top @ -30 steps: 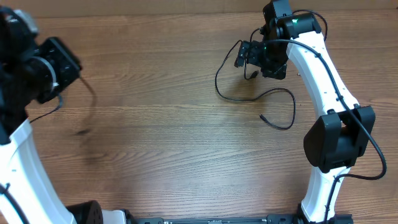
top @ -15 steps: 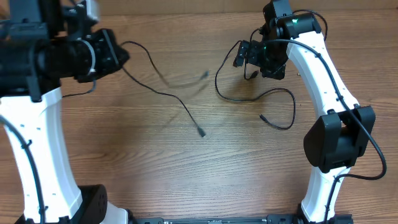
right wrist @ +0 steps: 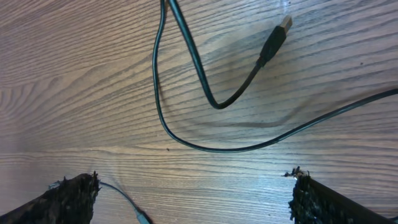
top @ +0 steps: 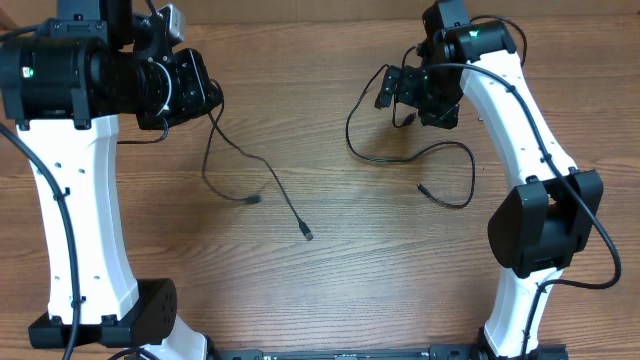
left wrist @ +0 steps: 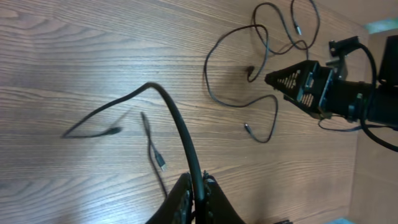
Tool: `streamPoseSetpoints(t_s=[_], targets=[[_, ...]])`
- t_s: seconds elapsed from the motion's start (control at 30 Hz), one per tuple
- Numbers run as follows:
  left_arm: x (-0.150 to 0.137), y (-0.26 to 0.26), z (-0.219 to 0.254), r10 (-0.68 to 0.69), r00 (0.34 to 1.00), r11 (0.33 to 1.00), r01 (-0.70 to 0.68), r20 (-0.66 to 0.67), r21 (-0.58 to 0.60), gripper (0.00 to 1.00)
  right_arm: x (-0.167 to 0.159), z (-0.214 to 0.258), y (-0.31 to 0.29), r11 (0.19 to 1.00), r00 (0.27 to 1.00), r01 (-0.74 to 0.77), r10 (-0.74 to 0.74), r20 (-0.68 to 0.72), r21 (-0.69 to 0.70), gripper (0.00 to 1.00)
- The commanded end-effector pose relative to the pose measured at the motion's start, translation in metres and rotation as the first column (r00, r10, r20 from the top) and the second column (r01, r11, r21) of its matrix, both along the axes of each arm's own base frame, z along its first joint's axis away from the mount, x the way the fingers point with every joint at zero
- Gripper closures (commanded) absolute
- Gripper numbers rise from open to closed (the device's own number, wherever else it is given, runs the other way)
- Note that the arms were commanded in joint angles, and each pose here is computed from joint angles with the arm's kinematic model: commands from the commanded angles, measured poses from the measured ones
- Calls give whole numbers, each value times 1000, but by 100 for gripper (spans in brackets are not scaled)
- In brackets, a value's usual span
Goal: Untangle cables
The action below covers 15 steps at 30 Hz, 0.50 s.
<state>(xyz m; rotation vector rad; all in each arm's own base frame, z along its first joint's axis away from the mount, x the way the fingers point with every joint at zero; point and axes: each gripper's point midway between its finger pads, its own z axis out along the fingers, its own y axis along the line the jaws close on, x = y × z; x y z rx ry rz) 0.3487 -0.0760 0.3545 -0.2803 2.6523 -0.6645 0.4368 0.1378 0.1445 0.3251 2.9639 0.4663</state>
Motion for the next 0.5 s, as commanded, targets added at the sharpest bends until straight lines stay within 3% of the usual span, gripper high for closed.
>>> streamPoseSetpoints(t_s=[0.0,0.17,0.37,0.47], targets=[[2,5,-2,-3,1000,999,2,8,37,87,-1,8,9,1000,1000,-17,17,22,12,0],[2,7,-3,4,1000,999,-4,8,49,82,-1,8,13,1000,999,-26,25,29,15,0],[4,19,-7,38,999,992,-39,10,116,54,0,9,16,999,999,-31,31,39,17,0],[6,27,-8,60,998,986,-61,13,156,16,0,9,16,999,999,-32,31,39,17,0]])
